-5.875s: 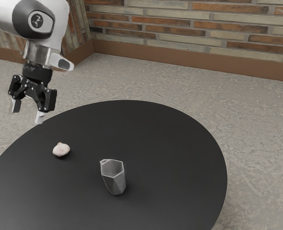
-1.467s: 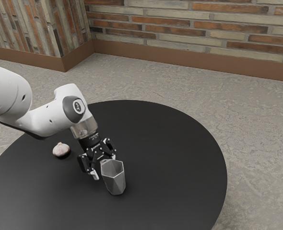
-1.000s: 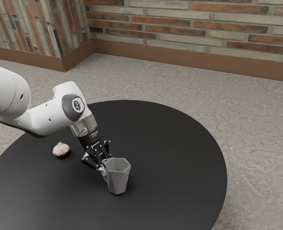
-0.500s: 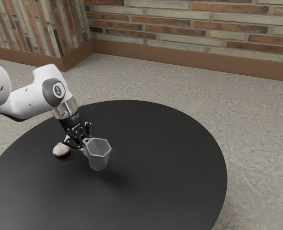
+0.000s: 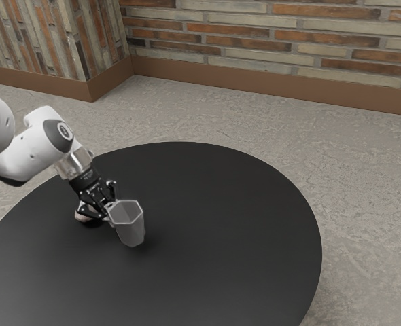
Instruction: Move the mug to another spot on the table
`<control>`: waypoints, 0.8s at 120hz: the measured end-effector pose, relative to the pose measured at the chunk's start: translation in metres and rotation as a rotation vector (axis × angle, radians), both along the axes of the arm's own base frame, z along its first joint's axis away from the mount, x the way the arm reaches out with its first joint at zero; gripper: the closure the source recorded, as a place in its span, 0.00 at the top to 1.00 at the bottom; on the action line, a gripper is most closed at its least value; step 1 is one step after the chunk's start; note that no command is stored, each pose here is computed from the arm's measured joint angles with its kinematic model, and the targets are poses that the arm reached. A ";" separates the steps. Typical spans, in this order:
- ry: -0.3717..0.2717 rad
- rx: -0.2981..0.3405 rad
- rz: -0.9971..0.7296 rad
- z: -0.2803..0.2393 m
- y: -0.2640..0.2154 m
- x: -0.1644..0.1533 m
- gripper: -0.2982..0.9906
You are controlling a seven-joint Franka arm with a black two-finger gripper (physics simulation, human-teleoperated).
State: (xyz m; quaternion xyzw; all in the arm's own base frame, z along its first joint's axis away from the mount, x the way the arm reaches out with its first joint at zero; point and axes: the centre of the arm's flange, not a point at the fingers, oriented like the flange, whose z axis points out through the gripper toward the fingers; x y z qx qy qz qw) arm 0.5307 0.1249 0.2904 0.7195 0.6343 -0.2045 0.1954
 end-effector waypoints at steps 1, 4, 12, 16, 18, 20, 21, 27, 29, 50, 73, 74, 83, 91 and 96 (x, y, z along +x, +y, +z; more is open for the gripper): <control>-0.002 -0.003 -0.004 0.000 0.000 0.000 0.19; -0.009 -0.013 -0.017 -0.002 -0.001 -0.001 0.19; -0.029 -0.032 -0.050 -0.003 -0.003 -0.003 0.25; -0.041 -0.041 -0.064 -0.004 -0.004 -0.003 0.31; -0.047 -0.044 -0.071 -0.004 -0.004 -0.003 0.34; -0.053 -0.048 -0.078 -0.004 -0.005 -0.003 0.37; -0.055 -0.049 -0.082 -0.004 -0.005 -0.003 0.38; -0.072 -0.056 -0.102 -0.004 -0.005 -0.003 0.46; -0.077 -0.058 -0.109 -0.004 -0.005 -0.003 0.49; -0.128 -0.069 -0.174 -0.001 -0.005 -0.003 0.64; -0.183 -0.051 -0.212 0.010 0.012 -0.003 0.72; -0.187 -0.049 -0.213 0.011 0.013 -0.002 0.72; -0.240 0.002 -0.243 0.040 0.033 0.007 0.73; -0.298 0.101 -0.339 0.099 0.054 0.023 0.74; -0.323 0.185 -0.438 0.144 0.061 0.032 0.75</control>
